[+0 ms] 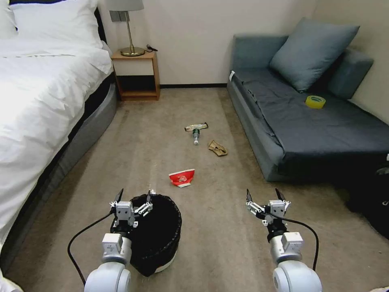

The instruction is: Pick up the trash bin, then pick up the garbage on the floor and place it into the trash bin.

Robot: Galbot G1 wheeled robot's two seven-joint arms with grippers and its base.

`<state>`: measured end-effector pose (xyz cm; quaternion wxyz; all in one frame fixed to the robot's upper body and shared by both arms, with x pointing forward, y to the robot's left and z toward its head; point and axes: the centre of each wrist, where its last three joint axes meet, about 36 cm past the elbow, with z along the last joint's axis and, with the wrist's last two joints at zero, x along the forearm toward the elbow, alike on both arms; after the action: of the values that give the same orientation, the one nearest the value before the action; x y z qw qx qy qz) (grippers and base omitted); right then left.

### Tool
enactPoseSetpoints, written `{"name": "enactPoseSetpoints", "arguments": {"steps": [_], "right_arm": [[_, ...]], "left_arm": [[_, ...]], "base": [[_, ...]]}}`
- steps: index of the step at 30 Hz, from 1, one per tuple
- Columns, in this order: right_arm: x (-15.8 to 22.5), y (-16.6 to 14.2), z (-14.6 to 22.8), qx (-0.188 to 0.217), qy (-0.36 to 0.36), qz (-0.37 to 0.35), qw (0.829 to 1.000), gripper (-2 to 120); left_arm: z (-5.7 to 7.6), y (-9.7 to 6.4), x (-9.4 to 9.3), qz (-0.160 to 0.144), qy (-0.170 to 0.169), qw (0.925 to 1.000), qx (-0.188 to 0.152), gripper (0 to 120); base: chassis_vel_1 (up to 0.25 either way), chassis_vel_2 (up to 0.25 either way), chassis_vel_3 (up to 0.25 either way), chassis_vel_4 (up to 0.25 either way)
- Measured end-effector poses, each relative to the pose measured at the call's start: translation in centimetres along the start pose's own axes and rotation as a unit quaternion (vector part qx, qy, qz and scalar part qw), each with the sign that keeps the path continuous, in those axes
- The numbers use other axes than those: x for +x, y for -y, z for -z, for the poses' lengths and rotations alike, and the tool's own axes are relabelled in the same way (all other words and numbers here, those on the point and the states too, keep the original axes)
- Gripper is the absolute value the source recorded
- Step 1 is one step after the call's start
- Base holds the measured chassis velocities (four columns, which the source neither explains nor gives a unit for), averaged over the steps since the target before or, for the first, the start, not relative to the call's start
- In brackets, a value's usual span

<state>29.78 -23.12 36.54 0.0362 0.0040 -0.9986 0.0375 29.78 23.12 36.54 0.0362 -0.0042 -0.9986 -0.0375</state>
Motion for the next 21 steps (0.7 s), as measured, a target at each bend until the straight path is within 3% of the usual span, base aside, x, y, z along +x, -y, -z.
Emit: {"name": "enactPoseSetpoints", "arguments": {"steps": [21], "right_arm": [[0.00, 0.00, 0.00, 0.000, 0.000, 0.000, 1.000, 100]], "left_arm": [[0.00, 0.00, 0.00, 0.000, 0.000, 1.0000, 0.000, 100]], "base": [[0.000, 0.000, 0.000, 0.000]]}}
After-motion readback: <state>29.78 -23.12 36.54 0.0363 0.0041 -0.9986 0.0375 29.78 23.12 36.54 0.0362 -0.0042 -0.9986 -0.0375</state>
